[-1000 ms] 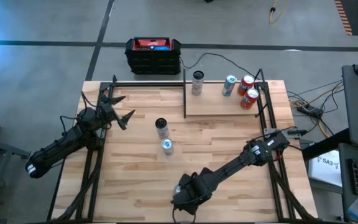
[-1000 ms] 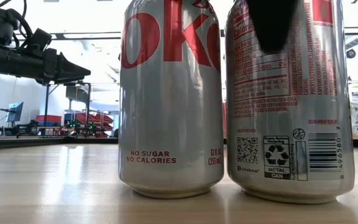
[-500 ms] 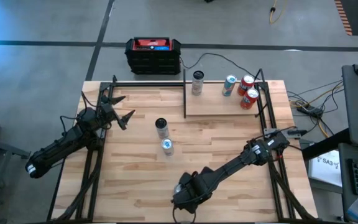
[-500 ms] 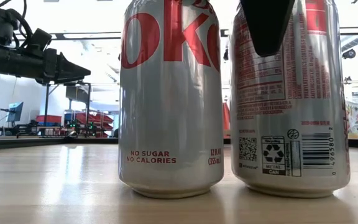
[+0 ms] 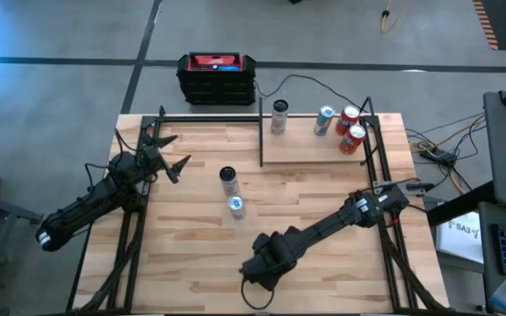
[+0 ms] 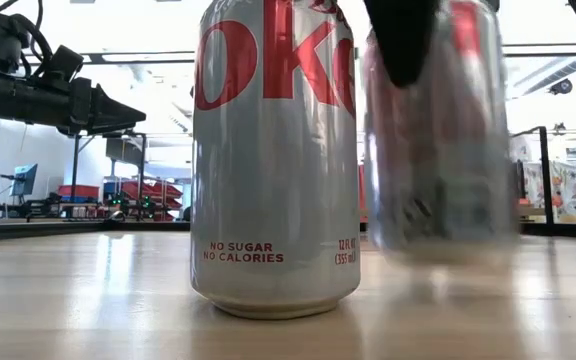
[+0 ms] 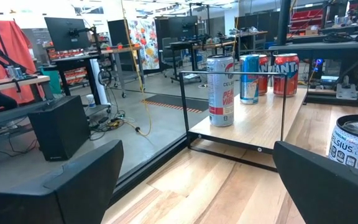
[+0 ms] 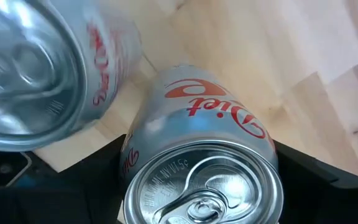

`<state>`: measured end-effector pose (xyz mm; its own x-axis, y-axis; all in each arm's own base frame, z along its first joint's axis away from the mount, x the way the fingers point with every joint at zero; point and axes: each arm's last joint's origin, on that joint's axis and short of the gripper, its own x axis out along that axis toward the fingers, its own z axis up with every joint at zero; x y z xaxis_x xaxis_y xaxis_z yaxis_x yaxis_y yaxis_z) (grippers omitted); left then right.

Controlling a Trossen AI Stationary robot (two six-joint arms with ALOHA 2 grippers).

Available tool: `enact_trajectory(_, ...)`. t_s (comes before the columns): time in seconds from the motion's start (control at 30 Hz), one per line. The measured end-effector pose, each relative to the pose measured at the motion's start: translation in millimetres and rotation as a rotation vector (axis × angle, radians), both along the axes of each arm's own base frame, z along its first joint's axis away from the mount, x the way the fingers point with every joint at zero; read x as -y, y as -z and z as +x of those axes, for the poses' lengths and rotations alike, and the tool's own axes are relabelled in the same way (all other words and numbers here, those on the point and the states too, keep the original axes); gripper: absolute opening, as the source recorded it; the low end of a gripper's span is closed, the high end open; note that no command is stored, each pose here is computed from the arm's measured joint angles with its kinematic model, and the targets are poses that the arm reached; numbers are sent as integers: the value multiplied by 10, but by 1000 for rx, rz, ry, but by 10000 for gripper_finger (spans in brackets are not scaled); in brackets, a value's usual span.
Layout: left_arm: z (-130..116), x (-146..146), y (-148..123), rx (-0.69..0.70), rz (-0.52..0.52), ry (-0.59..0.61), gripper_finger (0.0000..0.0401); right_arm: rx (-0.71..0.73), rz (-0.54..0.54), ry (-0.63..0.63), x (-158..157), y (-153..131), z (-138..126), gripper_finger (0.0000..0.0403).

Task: Place canned beverage on shelf
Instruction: Put the right silver soda can on the shelf

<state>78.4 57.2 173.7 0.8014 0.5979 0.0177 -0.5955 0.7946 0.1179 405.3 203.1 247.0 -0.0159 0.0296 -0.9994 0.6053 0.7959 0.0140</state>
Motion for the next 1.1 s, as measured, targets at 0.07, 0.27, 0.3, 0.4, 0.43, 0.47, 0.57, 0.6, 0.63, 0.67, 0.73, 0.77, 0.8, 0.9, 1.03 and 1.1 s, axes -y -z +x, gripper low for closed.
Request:
enact_trajectory(0.07,0,0,-1,1,0,0,398,8,2,15,93,-69,11,293)
enact_trajectory(0.27,0,0,0,0,0,0,398,17,-4,88,412,-178,80,293)
enact_trajectory(0.3,0,0,0,0,0,0,398,19,-3,105,467,-185,96,293)
enact_trajectory(0.4,0,0,-1,0,0,0,398,12,-6,155,633,-184,137,293)
enact_trajectory(0.43,0,0,0,0,0,0,398,7,-6,168,687,-177,149,293)
enact_trajectory(0.47,0,0,1,0,0,0,398,1,-7,183,750,-165,164,293)
enact_trajectory(0.57,0,0,-1,0,0,0,398,-13,-13,229,953,-138,199,293)
enact_trajectory(0.6,0,0,-1,0,0,0,398,-18,-15,244,1024,-132,208,293)
enact_trajectory(0.63,0,0,1,0,-1,0,398,-23,-16,261,1101,-124,217,293)
enact_trajectory(0.67,0,0,-1,0,0,0,398,-29,-18,278,1179,-110,228,293)
enact_trajectory(0.73,0,0,0,0,0,0,398,-32,-18,307,1339,-85,250,293)
enact_trajectory(0.77,0,0,0,0,0,0,398,-32,-17,324,1427,-66,266,293)
enact_trajectory(0.8,0,0,0,0,0,0,398,-29,-15,341,1518,-61,278,293)
enact_trajectory(0.9,0,0,1,0,0,0,398,-13,3,407,1815,-51,322,293)
enact_trajectory(1.03,0,0,0,0,0,0,398,-9,59,549,2185,-50,343,297)
enact_trajectory(1.1,0,0,0,0,-1,0,398,-11,65,617,2324,-50,336,307)
